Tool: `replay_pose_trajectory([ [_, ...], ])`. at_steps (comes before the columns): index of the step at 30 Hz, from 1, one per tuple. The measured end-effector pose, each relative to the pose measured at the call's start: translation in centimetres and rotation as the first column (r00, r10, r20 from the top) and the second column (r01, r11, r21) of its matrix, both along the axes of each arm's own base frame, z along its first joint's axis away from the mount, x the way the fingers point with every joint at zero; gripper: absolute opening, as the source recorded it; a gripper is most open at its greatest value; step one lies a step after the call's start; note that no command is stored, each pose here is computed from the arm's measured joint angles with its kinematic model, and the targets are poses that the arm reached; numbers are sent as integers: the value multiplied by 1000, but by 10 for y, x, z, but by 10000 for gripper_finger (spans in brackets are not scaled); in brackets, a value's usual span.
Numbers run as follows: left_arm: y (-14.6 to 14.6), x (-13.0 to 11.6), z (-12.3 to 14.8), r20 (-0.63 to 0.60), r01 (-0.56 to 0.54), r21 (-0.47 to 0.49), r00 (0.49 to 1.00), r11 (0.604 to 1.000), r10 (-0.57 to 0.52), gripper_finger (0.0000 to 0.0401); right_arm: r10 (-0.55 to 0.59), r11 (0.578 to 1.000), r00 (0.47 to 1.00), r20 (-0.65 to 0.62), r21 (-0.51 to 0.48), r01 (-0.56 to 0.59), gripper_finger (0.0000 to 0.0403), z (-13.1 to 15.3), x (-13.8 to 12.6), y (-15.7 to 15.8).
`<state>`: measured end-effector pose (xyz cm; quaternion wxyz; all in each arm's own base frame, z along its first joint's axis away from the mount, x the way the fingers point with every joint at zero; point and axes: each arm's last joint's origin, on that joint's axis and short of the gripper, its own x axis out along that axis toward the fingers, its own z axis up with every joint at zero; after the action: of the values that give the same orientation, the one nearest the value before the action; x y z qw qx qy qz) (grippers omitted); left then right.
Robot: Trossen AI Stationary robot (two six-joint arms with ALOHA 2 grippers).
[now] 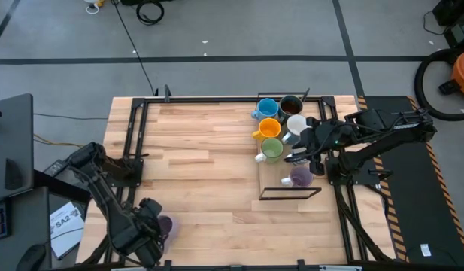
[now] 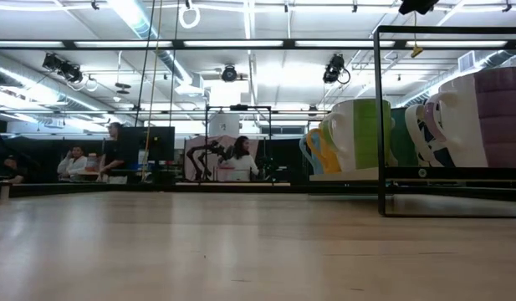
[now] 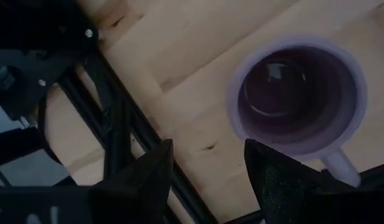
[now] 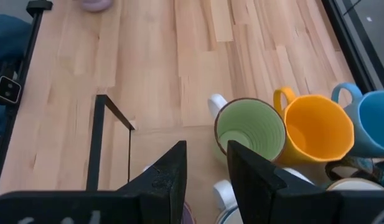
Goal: Place coffee mugs
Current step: Put the purple mug on the shelf
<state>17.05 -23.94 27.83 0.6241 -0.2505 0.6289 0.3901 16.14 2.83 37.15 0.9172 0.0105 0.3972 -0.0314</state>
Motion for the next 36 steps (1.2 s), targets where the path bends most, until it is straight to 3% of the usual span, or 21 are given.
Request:
replay_pose_trajectory([
  [7,-3,3,-7,45,-29,-28,999,999,30,205,18,1000,1000,11,-15,-18,120,1,1,0],
  [19,-2,5,-10,101,-66,32,993,997,63,205,18,1000,1000,12,-15,-18,120,1,1,0],
  [29,0,2,-59,76,-71,6,995,997,70,205,18,1000,1000,11,-15,-18,120,1,1,0],
  [36,1,7,-67,81,-36,-32,996,999,39,203,18,1000,1000,11,-15,-18,120,1,1,0],
])
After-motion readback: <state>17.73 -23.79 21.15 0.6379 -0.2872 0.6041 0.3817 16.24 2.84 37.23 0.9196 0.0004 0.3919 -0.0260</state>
